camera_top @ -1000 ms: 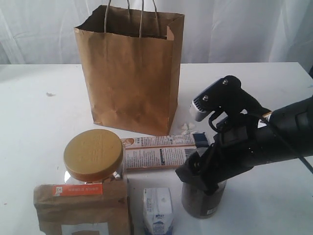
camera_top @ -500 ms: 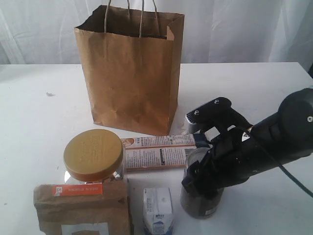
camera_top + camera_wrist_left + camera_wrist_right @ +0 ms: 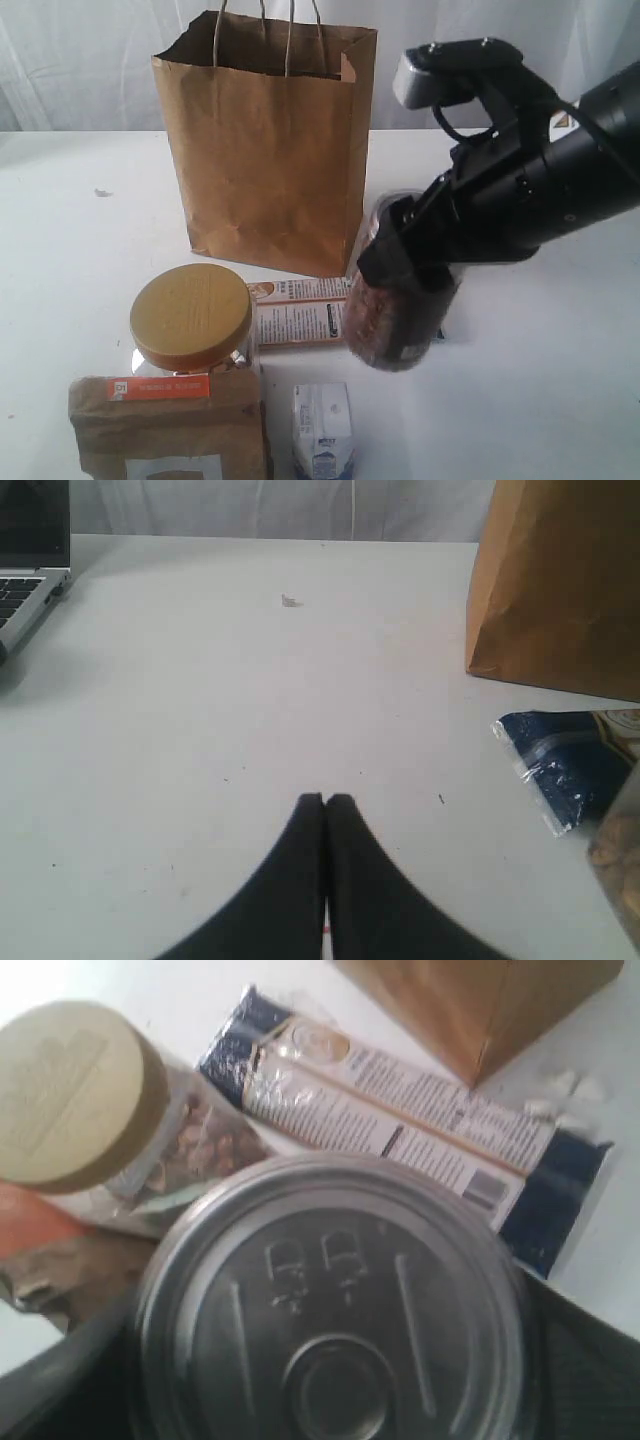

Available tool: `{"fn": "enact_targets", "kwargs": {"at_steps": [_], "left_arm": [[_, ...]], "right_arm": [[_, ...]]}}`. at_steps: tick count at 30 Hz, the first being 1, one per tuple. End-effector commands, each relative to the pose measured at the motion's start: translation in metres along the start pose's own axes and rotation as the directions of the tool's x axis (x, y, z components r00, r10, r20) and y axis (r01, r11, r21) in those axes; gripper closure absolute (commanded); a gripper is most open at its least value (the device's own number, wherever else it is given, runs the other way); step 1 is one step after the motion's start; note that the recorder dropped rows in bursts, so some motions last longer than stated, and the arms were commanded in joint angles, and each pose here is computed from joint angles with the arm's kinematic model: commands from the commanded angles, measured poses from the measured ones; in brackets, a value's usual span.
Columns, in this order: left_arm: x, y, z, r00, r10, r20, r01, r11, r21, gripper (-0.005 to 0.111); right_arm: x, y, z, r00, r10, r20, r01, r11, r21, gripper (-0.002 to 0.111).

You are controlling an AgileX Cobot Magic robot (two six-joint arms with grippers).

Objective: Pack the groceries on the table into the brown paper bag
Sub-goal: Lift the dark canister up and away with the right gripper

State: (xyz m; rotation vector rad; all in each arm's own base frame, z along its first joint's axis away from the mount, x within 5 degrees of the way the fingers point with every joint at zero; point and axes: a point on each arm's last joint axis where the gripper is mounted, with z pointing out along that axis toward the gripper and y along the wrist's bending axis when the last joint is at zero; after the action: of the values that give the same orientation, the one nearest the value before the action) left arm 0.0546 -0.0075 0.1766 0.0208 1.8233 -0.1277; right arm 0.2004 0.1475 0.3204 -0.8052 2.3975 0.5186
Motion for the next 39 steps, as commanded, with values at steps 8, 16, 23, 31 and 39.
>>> {"fn": "enact_targets", "kwargs": {"at_steps": [8,16,23,31,39], "left_arm": [[0.0,0.0,0.0,1.0,-0.005,0.002,0.005,1.0,0.003,0.107],[0.0,0.0,0.0,1.0,-0.005,0.002,0.005,1.0,0.003,0.107],[0.0,0.0,0.0,1.0,-0.005,0.002,0.005,1.0,0.003,0.107],[0.0,0.0,0.0,1.0,-0.005,0.002,0.005,1.0,0.003,0.107],[0.0,0.0,0.0,1.0,-0.005,0.002,0.005,1.0,0.003,0.107]], "right_arm": [[0.004,0.026,-0.069,0.987,0.118,0.111,-0.106,0.989,-0.108,0.089],[-0.016,0.015,-0.057,0.959,0.107,0.263,-0.099,0.994,-0.041,0.089],[-0.038,0.003,-0.032,0.921,0.135,0.367,-0.138,0.99,-0.018,0.089],[-0.055,-0.001,-0.047,0.807,0.113,0.579,-0.145,0.989,0.009,0.089],[-0.064,-0.002,-0.062,0.704,0.095,0.704,-0.154,0.988,0.021,0.089]]}}
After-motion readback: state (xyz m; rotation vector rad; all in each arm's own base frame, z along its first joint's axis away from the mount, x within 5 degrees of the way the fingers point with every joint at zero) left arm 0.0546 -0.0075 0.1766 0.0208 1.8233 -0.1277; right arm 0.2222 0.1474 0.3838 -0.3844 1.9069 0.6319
